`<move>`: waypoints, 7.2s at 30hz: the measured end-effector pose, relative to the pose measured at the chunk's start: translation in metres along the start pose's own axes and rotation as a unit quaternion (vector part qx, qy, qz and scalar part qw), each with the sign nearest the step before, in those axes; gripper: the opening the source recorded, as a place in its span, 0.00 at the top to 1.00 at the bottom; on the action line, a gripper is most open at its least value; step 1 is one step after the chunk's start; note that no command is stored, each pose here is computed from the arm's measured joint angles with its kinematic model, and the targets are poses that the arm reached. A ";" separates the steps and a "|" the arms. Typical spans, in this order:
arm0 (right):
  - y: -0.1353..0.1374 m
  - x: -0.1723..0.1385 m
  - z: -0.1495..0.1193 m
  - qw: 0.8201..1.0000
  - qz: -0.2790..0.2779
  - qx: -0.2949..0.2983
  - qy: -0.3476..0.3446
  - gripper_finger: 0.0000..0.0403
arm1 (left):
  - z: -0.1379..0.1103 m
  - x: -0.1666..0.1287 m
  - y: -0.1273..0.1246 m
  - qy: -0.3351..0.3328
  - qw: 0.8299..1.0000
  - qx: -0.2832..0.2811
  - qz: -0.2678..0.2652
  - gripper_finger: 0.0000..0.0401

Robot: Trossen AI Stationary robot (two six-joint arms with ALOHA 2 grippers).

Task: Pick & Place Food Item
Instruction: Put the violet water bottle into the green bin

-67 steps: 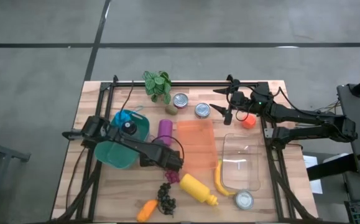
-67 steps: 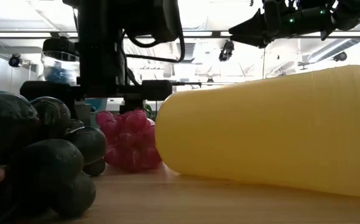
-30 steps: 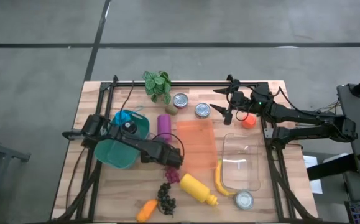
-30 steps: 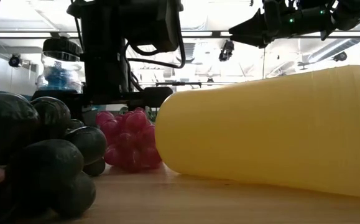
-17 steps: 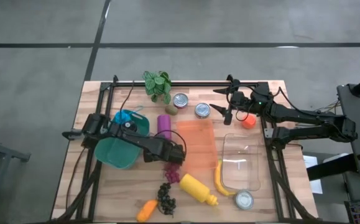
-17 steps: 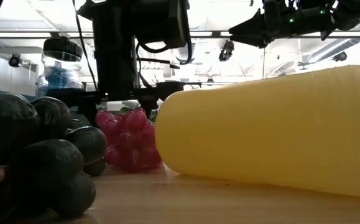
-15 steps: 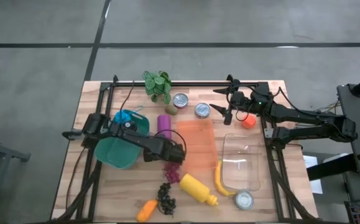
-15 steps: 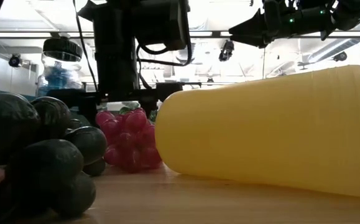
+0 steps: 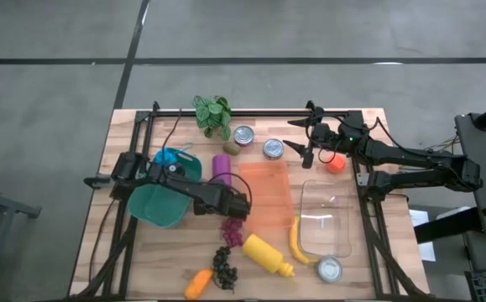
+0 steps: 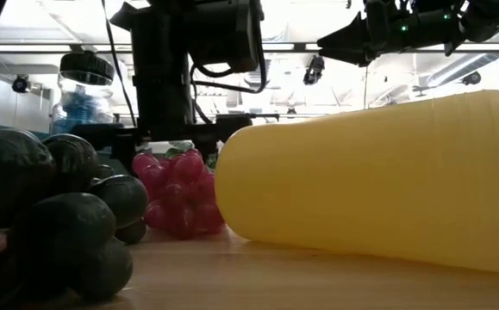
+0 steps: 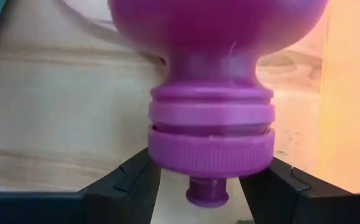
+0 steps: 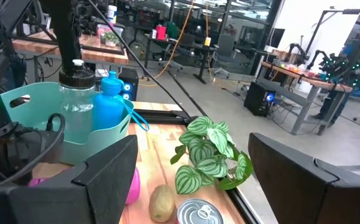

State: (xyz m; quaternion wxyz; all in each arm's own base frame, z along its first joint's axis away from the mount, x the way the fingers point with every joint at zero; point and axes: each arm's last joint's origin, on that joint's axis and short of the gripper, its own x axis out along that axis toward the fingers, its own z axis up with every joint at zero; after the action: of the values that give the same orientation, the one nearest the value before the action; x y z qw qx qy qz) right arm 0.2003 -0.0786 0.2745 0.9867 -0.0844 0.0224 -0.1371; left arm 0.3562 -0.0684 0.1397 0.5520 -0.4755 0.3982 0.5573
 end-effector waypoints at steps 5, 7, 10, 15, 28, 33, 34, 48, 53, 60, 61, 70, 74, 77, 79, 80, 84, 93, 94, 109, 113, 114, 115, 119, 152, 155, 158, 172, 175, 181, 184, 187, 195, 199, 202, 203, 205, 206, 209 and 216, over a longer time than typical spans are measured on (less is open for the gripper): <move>0.000 0.000 0.000 1.000 0.000 0.000 0.000 0.24 | 0.000 0.000 0.000 0.000 1.000 0.001 0.000 0.49; 0.000 0.000 0.000 1.000 0.000 0.000 0.000 0.24 | 0.000 0.000 0.000 0.000 1.000 0.003 0.000 0.49; 0.000 0.000 0.000 1.000 0.000 0.000 0.000 0.24 | 0.000 0.000 0.000 0.000 1.000 0.003 0.000 0.49; 0.000 0.000 0.000 1.000 0.000 0.000 0.000 0.24 | 0.000 0.000 0.000 0.000 1.000 0.003 0.001 0.54; 0.000 0.000 0.000 1.000 0.000 0.000 0.000 0.24 | 0.001 0.000 0.000 0.000 1.000 0.001 0.001 0.62; 0.000 0.000 0.000 1.000 0.000 0.000 0.000 0.24 | 0.001 0.000 0.000 0.000 1.000 0.001 0.001 0.62; 0.000 0.000 0.000 1.000 0.000 0.000 0.000 0.24 | 0.001 0.000 0.000 0.000 1.000 0.001 0.001 0.62; 0.000 0.000 0.000 1.000 0.000 0.000 0.000 0.24 | 0.001 0.000 0.000 0.000 1.000 0.002 0.000 0.65; 0.000 0.000 0.000 1.000 0.000 0.000 0.000 0.24 | 0.001 0.000 0.000 0.000 1.000 0.002 0.000 0.70; 0.000 0.000 0.000 1.000 0.000 0.000 0.000 0.24 | 0.001 0.000 -0.001 0.001 1.000 0.000 -0.005 0.71; 0.000 0.000 0.000 1.000 0.000 0.000 0.000 0.24 | 0.000 0.000 -0.002 0.002 1.000 0.000 -0.007 0.71; 0.000 0.000 0.000 1.000 0.000 0.000 0.000 0.24 | 0.000 0.000 -0.002 0.003 1.000 -0.001 -0.011 0.71; 0.000 0.000 0.000 1.000 0.000 0.000 0.000 0.24 | 0.000 0.000 -0.003 0.004 1.000 -0.001 -0.012 0.71; 0.000 0.000 0.000 1.000 0.000 0.000 0.000 0.24 | 0.000 0.000 -0.003 0.004 1.000 -0.002 -0.013 0.71; 0.000 0.000 0.000 1.000 0.000 0.000 0.000 0.24 | 0.000 0.000 -0.003 0.004 1.000 -0.002 -0.013 0.71; 0.000 0.000 0.000 1.000 0.000 0.000 0.000 0.24 | 0.000 0.000 -0.003 0.004 1.000 -0.002 -0.012 0.71; 0.000 0.000 0.000 1.000 0.000 0.000 0.000 0.24 | 0.000 0.000 -0.003 0.005 1.000 0.003 -0.012 0.71; 0.000 0.000 0.000 1.000 0.000 0.000 0.000 0.24 | 0.000 0.000 -0.003 0.011 0.999 0.033 -0.011 0.71; 0.000 0.000 0.000 1.000 0.000 0.000 0.000 0.24 | -0.001 0.000 -0.003 0.012 0.999 0.039 -0.011 0.71; 0.000 0.000 0.000 1.000 0.000 0.000 0.000 0.24 | -0.001 0.000 -0.003 0.018 0.998 0.051 -0.011 0.71; 0.000 0.000 0.000 1.000 0.000 0.000 0.000 0.24 | -0.001 0.000 -0.003 0.019 0.998 0.050 -0.013 0.71; 0.000 0.000 0.000 1.000 0.000 0.000 0.000 0.24 | -0.001 0.000 -0.003 0.019 0.998 0.050 -0.013 0.71; 0.000 0.000 0.000 1.000 0.000 0.000 0.000 0.24 | -0.001 0.000 -0.003 0.019 0.998 0.050 -0.013 0.71; 0.000 0.000 0.000 1.000 0.000 0.000 0.000 0.24 | -0.001 0.000 -0.004 0.019 0.999 0.049 -0.015 0.71; 0.000 0.000 0.000 1.000 0.000 0.000 0.000 0.24 | -0.001 0.000 -0.005 0.020 0.998 0.047 -0.020 0.89; 0.000 0.000 0.000 1.000 0.000 0.000 0.000 0.24 | -0.002 -0.002 -0.005 0.022 0.998 0.052 -0.022 0.89; 0.000 0.000 0.000 1.000 0.000 0.000 0.000 0.24 | -0.002 -0.007 -0.009 0.026 0.996 0.075 -0.031 0.89; 0.000 0.000 0.000 1.000 0.000 0.000 0.000 0.24 | 0.010 -0.047 -0.009 0.021 0.992 0.096 -0.082 0.89; 0.000 0.000 0.000 1.000 0.000 0.000 0.000 0.24 | 0.013 -0.058 -0.007 0.022 0.991 0.094 -0.096 0.89; 0.000 0.000 0.000 1.000 0.000 0.000 0.000 0.24 | 0.019 -0.084 0.000 0.074 0.985 0.092 -0.128 0.89; 0.000 0.000 0.000 1.000 0.000 0.000 0.001 0.24 | 0.022 -0.099 0.005 0.106 0.980 0.091 -0.144 0.89; 0.000 0.000 0.000 1.000 0.000 0.000 0.001 0.24 | 0.026 -0.117 0.012 0.129 0.974 0.082 -0.167 0.89; 0.000 0.000 0.000 1.000 0.000 0.000 0.001 0.24 | 0.023 -0.154 0.033 0.208 0.958 0.033 -0.193 0.89; 0.000 0.000 0.000 1.000 0.000 0.000 0.001 0.24 | 0.014 -0.167 0.040 0.269 0.945 0.023 -0.184 0.89; 0.000 0.000 0.000 1.000 0.000 0.000 0.002 0.24 | 0.010 -0.182 0.041 0.307 0.934 0.029 -0.182 0.89; 0.000 0.000 0.000 1.000 0.000 0.000 0.002 0.24 | 0.009 -0.188 0.041 0.320 0.930 0.031 -0.181 0.89; 0.000 0.000 0.000 1.000 0.000 0.000 0.001 0.24 | 0.007 -0.197 0.041 0.342 0.923 0.031 -0.175 0.89; 0.000 0.000 0.000 1.000 0.000 0.000 0.001 0.24 | 0.006 -0.201 0.042 0.352 0.921 0.030 -0.167 0.89; 0.000 0.000 0.000 1.000 0.000 0.000 0.002 0.24 | 0.004 -0.212 0.045 0.389 0.909 0.026 -0.149 0.89; 0.000 0.000 0.000 1.000 0.000 0.000 0.002 0.24 | -0.009 -0.225 0.056 0.481 0.871 0.051 -0.086 0.89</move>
State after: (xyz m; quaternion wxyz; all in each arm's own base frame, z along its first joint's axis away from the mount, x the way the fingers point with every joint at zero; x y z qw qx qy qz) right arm 0.2004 -0.0786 0.2742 0.9867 -0.0840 0.0240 -0.1369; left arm 0.2880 -0.1350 0.3517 0.3618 -0.6881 0.6000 0.1887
